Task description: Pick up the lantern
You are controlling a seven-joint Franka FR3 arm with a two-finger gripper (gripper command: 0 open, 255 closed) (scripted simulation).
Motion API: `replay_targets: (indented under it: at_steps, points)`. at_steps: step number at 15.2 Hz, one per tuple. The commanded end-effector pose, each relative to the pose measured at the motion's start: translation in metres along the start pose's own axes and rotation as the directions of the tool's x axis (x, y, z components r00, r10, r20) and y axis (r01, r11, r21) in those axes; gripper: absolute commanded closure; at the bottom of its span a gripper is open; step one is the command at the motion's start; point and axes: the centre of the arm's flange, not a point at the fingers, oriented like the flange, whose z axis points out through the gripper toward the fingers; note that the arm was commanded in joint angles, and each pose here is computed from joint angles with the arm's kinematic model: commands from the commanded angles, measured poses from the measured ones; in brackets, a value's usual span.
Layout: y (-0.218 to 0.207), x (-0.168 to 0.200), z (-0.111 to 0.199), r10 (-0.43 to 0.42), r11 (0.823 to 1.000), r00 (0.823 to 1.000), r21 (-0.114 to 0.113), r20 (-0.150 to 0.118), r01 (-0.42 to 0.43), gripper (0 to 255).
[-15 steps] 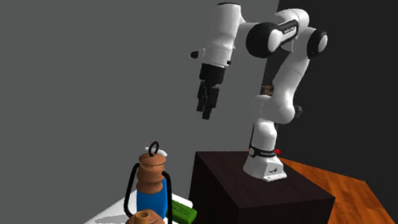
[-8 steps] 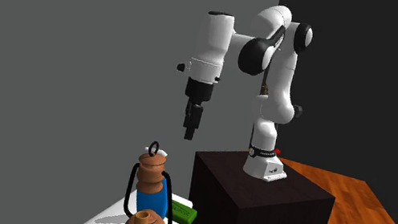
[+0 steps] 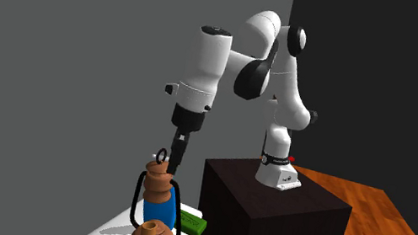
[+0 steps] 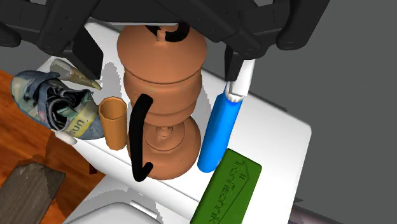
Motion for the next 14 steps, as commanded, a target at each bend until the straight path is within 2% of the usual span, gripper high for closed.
replay_targets:
  at_steps: [1,7,9,10,14]
  points:
    - [-0.006,0.005,0.009,0.008,1.000,1.000,-0.006,-0.006,-0.008,0]
    - [-0.010,-0.001,0.043,0.008,1.000,1.000,-0.006,-0.006,-0.008,0]
    - [-0.010,-0.001,0.043,0.008,1.000,1.000,-0.006,-0.006,-0.008,0]
    - [-0.011,-0.001,0.042,0.008,1.000,1.000,-0.006,-0.006,-0.008,255]
    - [-0.011,-0.001,0.042,0.008,1.000,1.000,-0.006,-0.006,-0.008,255]
